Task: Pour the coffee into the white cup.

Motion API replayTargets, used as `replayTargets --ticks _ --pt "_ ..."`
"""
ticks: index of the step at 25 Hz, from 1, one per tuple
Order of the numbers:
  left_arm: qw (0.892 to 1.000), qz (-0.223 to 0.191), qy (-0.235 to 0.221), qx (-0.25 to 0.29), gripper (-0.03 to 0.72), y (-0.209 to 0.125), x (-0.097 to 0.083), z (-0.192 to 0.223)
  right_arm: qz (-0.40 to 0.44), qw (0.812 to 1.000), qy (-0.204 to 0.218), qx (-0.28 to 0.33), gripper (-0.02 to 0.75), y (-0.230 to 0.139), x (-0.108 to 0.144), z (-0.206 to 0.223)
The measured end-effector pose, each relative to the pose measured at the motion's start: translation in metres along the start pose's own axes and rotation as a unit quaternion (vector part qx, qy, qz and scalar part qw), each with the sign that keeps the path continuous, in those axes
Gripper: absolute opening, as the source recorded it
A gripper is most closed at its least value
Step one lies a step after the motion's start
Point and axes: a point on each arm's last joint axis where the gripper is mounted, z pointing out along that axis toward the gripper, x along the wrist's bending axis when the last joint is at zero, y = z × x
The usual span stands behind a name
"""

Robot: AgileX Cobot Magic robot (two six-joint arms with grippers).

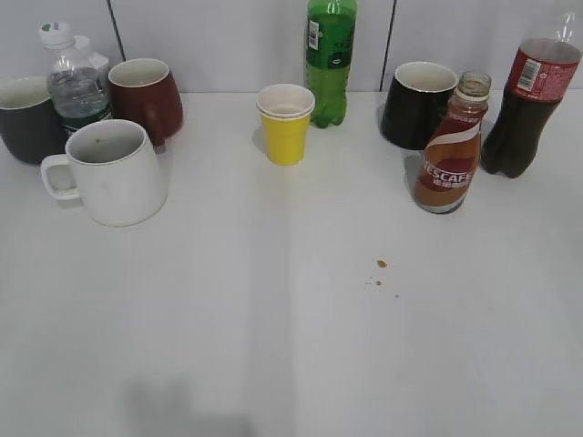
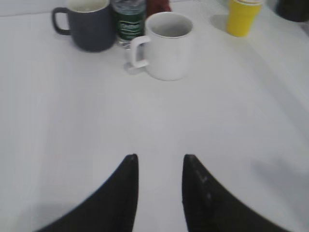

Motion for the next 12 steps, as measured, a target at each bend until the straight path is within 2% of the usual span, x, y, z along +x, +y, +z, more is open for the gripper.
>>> replayTargets --ticks 5,12 --pt "0.999 -0.022 0.046 -0.001 0.238 0.0001 -0.0009 0.0001 0.025 0.998 -0.052 -0.002 0.555 -0.0004 0.0007 -0.0009" --pt "0.996 -0.037 0.076 -0.002 0.238 0.0001 -0.0015 0.0002 0.054 0.993 -0.106 -0.004 0.555 -0.001 0.0022 -0.0015"
